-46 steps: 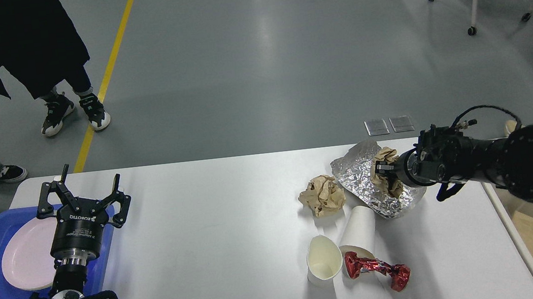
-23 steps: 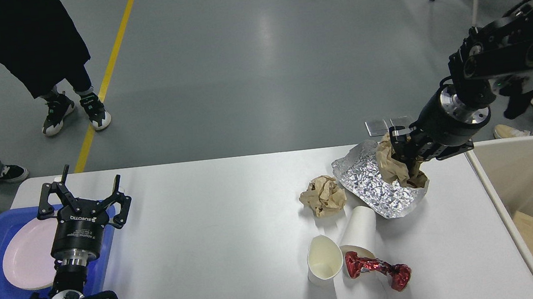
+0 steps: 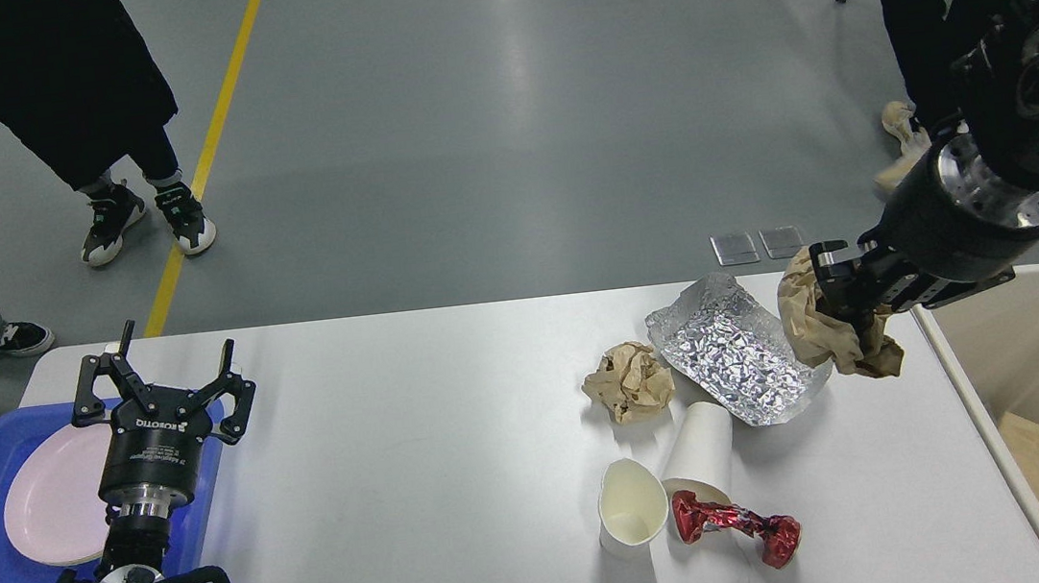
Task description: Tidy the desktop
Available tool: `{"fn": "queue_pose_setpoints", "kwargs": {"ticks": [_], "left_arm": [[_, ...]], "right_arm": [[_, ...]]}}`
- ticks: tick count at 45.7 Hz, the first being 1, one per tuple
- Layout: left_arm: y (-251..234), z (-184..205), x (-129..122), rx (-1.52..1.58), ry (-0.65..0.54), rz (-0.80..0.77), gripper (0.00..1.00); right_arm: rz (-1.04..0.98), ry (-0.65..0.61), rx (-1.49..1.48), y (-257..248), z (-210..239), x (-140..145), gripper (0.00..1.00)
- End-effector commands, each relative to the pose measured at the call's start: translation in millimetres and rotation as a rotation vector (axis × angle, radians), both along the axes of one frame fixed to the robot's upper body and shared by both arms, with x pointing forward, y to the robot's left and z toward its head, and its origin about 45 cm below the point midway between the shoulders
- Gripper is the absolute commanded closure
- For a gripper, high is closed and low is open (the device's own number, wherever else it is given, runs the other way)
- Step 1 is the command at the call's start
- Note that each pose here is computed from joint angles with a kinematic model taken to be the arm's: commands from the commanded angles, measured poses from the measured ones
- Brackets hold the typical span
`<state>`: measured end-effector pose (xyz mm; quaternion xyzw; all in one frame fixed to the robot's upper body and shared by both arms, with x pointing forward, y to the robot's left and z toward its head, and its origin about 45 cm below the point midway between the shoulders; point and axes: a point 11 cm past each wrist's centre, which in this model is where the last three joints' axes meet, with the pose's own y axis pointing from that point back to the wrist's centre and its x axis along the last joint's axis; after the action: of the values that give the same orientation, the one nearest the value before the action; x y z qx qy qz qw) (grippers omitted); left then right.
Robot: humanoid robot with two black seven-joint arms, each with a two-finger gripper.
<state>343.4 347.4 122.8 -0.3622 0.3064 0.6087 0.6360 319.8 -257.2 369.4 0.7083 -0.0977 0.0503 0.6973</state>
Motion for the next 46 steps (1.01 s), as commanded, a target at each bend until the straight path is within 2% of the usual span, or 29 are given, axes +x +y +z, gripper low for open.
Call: {"fn": "queue_pose_setpoints", "kwargs": {"ticks": [1, 10, 19, 23, 35, 46], "left_arm": [[0, 0, 0, 0.001, 0.000, 0.000, 0.04], [0, 0, 0, 0.001, 0.000, 0.000, 0.04], [0, 0, 0, 0.001, 0.000, 0.000, 0.04], [0, 0, 0, 0.001, 0.000, 0.000, 0.04], [0, 0, 0, -0.001, 0.000, 0.000, 0.04], [0, 0, 0, -0.001, 0.000, 0.000, 0.04]], "right_arm": [[-0.068, -0.032, -0.035, -26, 4, 7, 1.00], [-0.279, -0.107, -0.049, -109, -3, 23, 1.00], [-0.506, -0.136, -0.113, -221, -47, 25, 1.00], [-0.556, -0.161, -0.133, -251, -67, 29, 1.00], [-0.707, -0.248, -0.216, -329, -150, 6, 1.00], [-0.774, -0.361, -0.300, -349, -239, -33, 1.00]]}}
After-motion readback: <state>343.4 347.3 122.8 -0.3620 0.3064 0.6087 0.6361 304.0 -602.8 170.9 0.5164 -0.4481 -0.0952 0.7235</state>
